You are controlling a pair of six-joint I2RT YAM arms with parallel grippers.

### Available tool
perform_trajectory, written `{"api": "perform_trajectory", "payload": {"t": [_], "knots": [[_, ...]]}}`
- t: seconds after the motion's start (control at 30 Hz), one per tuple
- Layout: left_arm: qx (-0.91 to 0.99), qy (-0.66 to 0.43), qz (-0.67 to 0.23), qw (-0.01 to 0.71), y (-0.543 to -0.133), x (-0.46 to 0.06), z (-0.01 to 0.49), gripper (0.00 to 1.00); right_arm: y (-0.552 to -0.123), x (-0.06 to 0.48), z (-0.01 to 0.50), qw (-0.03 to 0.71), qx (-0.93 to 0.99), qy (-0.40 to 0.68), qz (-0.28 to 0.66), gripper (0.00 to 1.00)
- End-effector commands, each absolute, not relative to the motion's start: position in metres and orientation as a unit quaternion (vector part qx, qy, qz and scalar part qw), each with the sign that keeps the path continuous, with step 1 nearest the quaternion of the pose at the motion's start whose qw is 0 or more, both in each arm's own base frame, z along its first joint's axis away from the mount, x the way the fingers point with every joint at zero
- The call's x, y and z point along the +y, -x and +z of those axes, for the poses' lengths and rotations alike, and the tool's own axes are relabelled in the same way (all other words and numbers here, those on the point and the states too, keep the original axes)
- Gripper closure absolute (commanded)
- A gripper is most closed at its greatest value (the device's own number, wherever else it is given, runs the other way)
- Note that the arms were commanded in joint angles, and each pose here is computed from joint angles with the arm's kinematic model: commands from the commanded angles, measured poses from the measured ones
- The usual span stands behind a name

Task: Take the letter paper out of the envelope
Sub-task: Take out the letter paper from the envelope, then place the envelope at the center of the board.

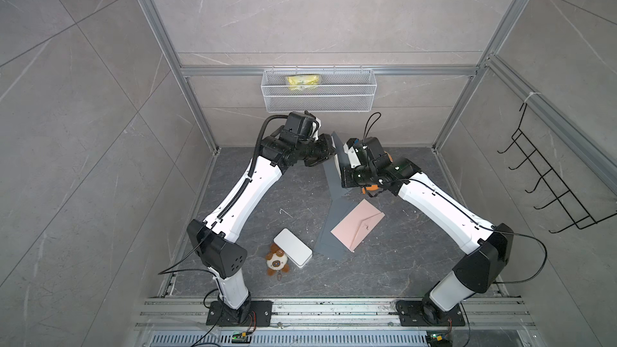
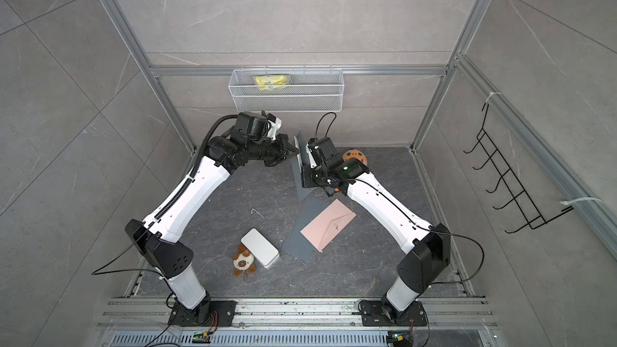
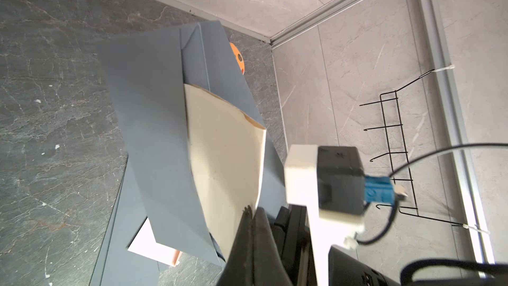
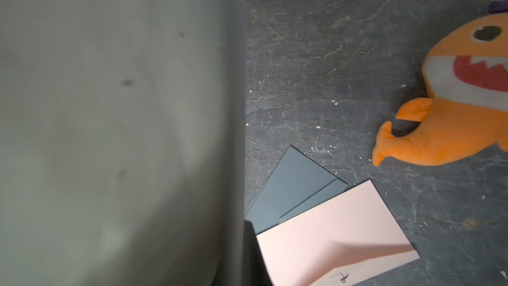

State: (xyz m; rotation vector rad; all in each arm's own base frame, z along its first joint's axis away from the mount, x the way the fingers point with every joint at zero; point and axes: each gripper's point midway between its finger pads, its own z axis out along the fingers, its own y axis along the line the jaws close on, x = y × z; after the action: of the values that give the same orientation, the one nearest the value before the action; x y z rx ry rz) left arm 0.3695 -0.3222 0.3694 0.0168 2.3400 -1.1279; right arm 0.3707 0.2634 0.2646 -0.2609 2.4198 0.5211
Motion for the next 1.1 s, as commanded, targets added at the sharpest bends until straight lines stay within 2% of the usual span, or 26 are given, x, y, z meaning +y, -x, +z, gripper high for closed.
{"api": "perform_trajectory", "payload": {"t": [0.0,0.17,0.3,0.63,0.83,1.07], "knots": [[0.833,-0.021,-0.451,0.319,-0.358,-0.315,0.424,1.00,-0.371,0.251,0.270,0.311,0.924,0.067,0.210,1.00],[0.823,-0.022,-0.455,0.340,-0.360,-0.310,0.439,1.00,-0.372,0.222,0.261,0.300,0.936,0.020,0.184,1.00],[0.822,-0.020,-0.452,0.345,-0.362,-0.304,0.440,1.00,-0.367,0.173,0.249,0.289,0.946,-0.060,0.134,1.00],[0.850,-0.005,-0.445,0.282,-0.353,-0.307,0.372,1.00,-0.326,0.050,0.192,0.253,0.911,-0.313,0.091,1.00],[0.862,-0.007,-0.444,0.246,-0.340,-0.313,0.335,1.00,-0.297,0.013,0.137,0.203,0.869,-0.441,0.099,1.00],[0.866,-0.006,-0.442,0.233,-0.331,-0.313,0.315,1.00,-0.254,-0.012,0.081,0.149,0.807,-0.562,0.102,1.00]]}}
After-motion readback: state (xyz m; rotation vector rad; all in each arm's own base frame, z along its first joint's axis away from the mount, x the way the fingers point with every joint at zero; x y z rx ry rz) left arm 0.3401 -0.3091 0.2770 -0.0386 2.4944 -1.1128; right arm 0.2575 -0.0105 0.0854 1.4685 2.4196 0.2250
